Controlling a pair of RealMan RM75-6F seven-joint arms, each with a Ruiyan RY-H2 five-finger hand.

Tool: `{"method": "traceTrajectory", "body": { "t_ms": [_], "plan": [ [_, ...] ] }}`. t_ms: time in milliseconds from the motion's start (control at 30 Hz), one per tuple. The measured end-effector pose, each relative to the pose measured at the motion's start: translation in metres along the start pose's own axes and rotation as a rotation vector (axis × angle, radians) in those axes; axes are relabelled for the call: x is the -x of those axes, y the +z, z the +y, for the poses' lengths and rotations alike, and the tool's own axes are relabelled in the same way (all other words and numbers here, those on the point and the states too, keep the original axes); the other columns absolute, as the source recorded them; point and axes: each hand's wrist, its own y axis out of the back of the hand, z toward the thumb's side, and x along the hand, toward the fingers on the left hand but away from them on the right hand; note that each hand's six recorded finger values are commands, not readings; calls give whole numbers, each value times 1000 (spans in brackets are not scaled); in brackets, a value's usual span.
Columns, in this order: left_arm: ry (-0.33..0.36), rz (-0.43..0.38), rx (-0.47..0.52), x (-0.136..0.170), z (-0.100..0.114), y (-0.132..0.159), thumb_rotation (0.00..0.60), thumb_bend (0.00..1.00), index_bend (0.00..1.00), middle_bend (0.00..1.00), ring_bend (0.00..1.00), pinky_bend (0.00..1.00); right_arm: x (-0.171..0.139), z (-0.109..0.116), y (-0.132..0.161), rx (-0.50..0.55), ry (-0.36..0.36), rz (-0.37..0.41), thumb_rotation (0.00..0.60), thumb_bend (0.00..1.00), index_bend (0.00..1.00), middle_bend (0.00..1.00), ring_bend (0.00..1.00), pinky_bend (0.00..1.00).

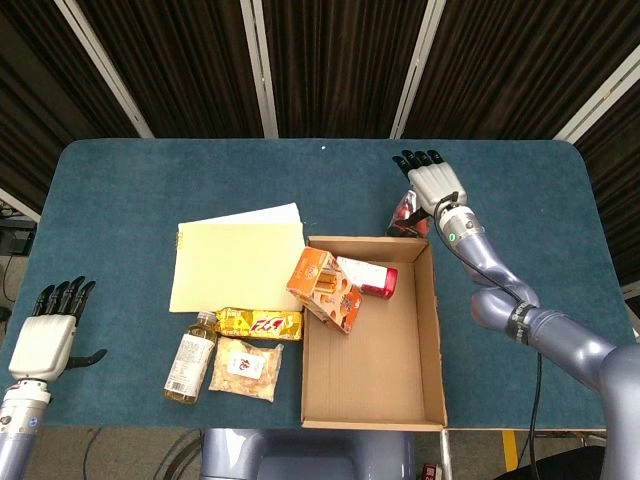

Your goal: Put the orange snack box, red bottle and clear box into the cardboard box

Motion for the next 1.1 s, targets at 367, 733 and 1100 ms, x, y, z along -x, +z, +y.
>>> {"method": "traceTrajectory", "body": {
  "t_ms": [367, 733, 1100],
  "plan": [
    [0, -3, 0, -5, 0, 1, 529, 11, 0, 0, 0, 0, 12, -24, 0, -5, 60, -29, 600, 0, 0, 0, 0, 71],
    [-2, -9, 0, -7, 0, 1, 527, 12, 0, 0, 0, 0, 10, -34, 2, -7, 91, -24, 600, 0, 0, 0, 0, 71],
    [3, -2, -3, -5, -2, 3, 529, 13, 0, 0, 0, 0, 14, -50, -17, 7, 127, -74, 600, 0, 0, 0, 55, 272]
  ]
}}
